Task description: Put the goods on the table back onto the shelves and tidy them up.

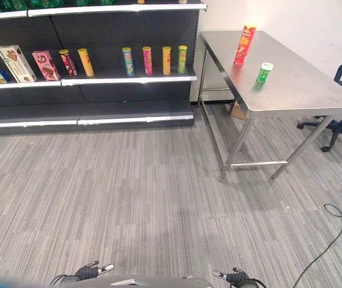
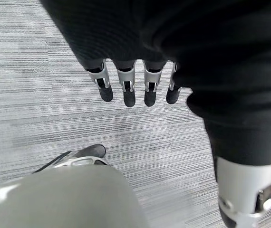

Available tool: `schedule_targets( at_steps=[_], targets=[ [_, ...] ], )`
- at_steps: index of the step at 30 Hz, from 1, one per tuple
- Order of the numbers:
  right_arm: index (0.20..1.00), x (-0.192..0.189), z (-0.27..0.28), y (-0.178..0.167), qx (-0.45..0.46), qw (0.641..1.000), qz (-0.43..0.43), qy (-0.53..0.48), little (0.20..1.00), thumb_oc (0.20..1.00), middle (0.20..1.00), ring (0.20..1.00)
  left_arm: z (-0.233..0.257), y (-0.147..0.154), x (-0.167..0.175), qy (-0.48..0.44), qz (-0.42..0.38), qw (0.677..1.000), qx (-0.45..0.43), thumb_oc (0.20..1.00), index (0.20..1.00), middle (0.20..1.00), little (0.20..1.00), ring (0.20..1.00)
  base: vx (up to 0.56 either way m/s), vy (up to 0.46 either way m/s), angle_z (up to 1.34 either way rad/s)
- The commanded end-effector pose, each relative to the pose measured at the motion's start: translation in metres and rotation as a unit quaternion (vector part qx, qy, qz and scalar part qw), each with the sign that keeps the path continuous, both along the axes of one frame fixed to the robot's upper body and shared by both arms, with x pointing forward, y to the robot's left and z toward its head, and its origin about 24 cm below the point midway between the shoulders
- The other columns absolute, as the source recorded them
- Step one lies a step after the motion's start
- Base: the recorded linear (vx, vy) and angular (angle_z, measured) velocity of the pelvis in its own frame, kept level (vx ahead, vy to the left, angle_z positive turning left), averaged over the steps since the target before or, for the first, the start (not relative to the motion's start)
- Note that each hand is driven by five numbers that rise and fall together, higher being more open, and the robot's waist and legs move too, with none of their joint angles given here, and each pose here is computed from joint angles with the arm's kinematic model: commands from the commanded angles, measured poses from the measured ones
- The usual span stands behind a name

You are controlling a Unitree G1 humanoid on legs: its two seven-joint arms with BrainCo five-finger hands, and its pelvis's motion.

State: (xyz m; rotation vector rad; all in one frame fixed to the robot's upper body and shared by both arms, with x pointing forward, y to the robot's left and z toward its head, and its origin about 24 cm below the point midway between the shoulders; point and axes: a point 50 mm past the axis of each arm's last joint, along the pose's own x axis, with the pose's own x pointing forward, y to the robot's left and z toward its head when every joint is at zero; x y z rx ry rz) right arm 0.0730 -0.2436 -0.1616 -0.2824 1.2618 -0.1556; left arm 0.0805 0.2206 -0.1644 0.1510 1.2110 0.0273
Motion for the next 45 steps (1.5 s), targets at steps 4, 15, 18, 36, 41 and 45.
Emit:
schedule_targets(
  at_steps=[4,15,18,36,41,45],
  targets=[
    [1.000,0.017,0.005,-0.010,-0.024,0.999,0.040,0.003,1.000,1.000,1.000,1.000,0.005,0.011,0.020,-0.015,-0.022,0.999,0.029,1.000,1.000,1.000,1.000,1.000,0.00,0.027,-0.01],
    [1.000,0.037,0.010,-0.013,-0.028,0.998,0.051,-0.019,1.000,1.000,1.000,1.000,0.009,0.017,0.029,-0.030,-0.013,0.999,0.034,1.000,1.000,1.000,1.000,1.000,-0.01,0.123,-0.09],
    [1.000,0.035,0.010,-0.014,-0.028,0.998,0.044,-0.017,1.000,1.000,1.000,1.000,0.009,0.019,0.029,-0.027,-0.016,0.999,0.037,1.000,1.000,1.000,1.000,1.000,0.06,0.151,-0.21],
    [1.000,0.007,0.011,-0.036,-0.045,0.999,-0.001,0.001,1.000,1.000,1.000,1.000,0.015,0.001,0.057,-0.069,-0.018,0.997,0.010,1.000,1.000,1.000,1.000,1.000,0.39,-0.100,0.33],
    [1.000,0.017,0.013,-0.034,-0.047,0.999,0.007,-0.009,1.000,1.000,1.000,1.000,0.014,0.004,0.053,-0.064,-0.004,0.998,0.011,1.000,1.000,1.000,1.000,1.000,0.32,-0.227,0.03],
    [1.000,0.026,0.013,-0.026,-0.039,0.999,0.026,-0.019,1.000,1.000,1.000,1.000,0.011,0.002,0.045,-0.056,0.012,0.998,0.007,1.000,1.000,1.000,1.000,1.000,0.32,-0.018,-0.40]
  ],
)
